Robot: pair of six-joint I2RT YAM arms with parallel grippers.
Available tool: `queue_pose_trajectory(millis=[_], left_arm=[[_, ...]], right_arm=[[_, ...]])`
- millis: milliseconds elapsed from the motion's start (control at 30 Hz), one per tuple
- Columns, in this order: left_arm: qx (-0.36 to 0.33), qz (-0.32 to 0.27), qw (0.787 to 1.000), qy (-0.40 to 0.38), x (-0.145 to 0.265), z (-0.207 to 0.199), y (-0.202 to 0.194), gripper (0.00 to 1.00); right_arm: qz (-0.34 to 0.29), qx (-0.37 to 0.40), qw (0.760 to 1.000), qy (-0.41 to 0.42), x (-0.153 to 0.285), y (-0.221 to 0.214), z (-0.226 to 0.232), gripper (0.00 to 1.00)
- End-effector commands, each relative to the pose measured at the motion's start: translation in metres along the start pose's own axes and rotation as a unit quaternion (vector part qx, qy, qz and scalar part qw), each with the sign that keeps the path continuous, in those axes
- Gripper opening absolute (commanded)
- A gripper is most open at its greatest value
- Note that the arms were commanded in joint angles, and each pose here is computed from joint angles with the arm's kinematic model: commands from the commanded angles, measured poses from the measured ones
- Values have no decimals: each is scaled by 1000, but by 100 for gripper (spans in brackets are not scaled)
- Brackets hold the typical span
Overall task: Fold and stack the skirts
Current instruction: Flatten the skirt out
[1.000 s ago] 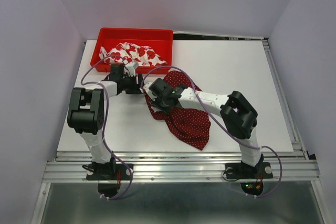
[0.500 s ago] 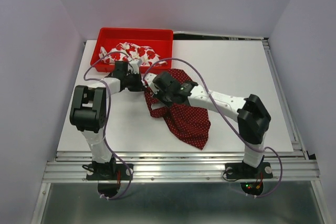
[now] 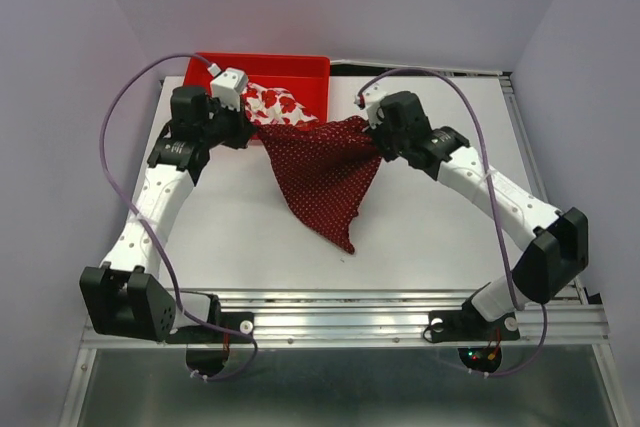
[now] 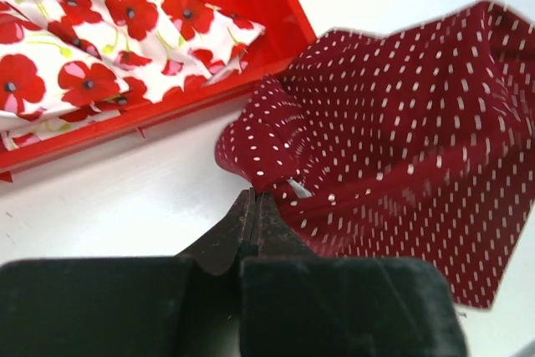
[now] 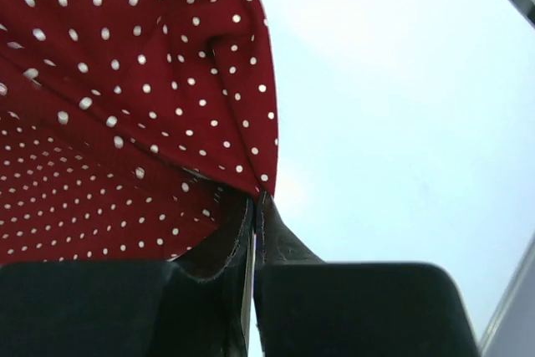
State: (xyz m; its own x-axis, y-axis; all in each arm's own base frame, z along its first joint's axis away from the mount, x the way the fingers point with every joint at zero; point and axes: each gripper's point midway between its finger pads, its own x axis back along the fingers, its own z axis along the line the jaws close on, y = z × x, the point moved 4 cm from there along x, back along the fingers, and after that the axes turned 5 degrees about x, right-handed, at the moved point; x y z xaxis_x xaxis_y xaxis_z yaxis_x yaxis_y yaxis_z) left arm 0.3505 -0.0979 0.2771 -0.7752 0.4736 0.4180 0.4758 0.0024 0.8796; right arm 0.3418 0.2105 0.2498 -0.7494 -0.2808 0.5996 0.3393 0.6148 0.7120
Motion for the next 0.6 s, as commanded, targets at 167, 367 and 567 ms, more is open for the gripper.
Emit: queue_pose_trajectory(millis=[167,367,567], left_arm=[[-24,135,990,-35,-2,-30,-89,0],[-58,158,985,-42,9,-39,-126,0],[-66,164,983,-44,15,-39,-138,0]], right_arm=[[59,-7,997,41,-7,-59,12,11],[117,-9,992,38,-18,-99,21,58],[130,-4,990,55,-23,-107,27,54]])
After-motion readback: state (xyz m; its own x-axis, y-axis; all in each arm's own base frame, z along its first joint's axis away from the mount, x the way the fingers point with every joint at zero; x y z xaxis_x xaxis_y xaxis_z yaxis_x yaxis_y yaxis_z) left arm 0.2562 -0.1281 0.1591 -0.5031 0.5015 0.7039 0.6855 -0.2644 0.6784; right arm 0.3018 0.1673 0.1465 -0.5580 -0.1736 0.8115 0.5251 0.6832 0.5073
